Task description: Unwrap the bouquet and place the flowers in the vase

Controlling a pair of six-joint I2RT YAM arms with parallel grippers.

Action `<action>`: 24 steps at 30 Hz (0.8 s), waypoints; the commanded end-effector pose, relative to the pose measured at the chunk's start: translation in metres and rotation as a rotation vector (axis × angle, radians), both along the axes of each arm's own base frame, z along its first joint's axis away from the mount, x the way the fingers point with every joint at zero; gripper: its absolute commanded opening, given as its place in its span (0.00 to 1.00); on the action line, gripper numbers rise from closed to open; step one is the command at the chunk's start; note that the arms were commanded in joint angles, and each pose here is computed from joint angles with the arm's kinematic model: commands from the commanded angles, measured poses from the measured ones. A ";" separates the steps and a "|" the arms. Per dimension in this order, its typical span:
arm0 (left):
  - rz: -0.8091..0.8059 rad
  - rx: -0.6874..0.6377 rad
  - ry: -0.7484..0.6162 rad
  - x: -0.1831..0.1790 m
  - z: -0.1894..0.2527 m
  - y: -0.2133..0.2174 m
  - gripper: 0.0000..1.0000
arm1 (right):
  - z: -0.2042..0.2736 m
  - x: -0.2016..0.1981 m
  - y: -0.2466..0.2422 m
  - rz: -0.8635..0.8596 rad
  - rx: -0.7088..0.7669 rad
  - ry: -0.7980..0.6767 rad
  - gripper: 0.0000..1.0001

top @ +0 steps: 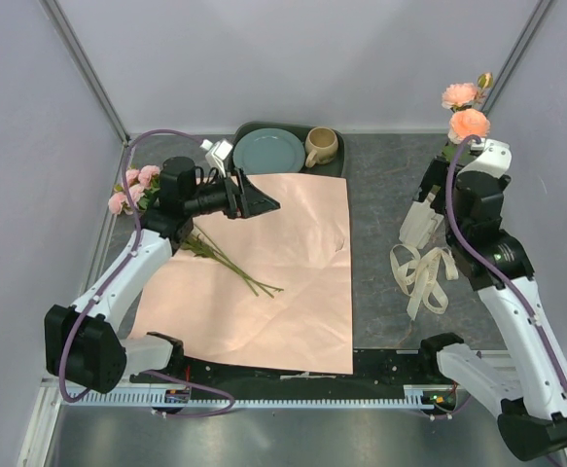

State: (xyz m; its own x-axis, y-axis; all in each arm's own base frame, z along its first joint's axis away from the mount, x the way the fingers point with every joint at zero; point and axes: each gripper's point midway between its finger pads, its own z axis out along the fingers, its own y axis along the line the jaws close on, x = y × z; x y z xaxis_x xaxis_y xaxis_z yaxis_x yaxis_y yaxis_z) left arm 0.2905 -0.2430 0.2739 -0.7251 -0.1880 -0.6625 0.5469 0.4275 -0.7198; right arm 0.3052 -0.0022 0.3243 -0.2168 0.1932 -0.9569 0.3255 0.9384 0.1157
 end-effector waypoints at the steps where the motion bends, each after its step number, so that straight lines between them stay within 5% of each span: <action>1: 0.086 -0.011 0.008 0.018 0.000 0.016 0.84 | 0.030 -0.014 0.053 0.274 0.109 -0.059 0.98; 5: 0.168 0.024 0.018 0.031 -0.008 0.032 0.82 | 0.028 -0.021 0.145 0.627 0.196 -0.034 0.98; 9: 0.320 0.131 0.046 0.045 -0.023 0.054 0.81 | 0.008 -0.020 0.223 0.805 0.278 -0.043 0.98; 15: 0.769 0.315 0.185 0.060 -0.070 0.141 0.79 | -0.051 -0.010 0.314 0.957 0.344 -0.055 0.95; 18: 0.933 0.297 0.267 0.068 -0.088 0.174 0.72 | -0.077 0.007 0.347 0.969 0.343 -0.077 0.90; 24: 0.961 0.300 0.514 0.087 -0.141 0.183 0.64 | -0.135 -0.005 0.392 1.057 0.276 -0.106 0.88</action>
State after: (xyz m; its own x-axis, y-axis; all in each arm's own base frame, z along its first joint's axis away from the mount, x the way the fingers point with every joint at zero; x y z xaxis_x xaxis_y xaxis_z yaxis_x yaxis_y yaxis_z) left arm 0.3649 -0.0706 0.1665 -0.5658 -0.6084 -0.5566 -0.2663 0.7736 -0.5750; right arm 0.3038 0.3584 0.1546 -0.4853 0.0361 -0.8736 -0.5502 0.7640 0.3372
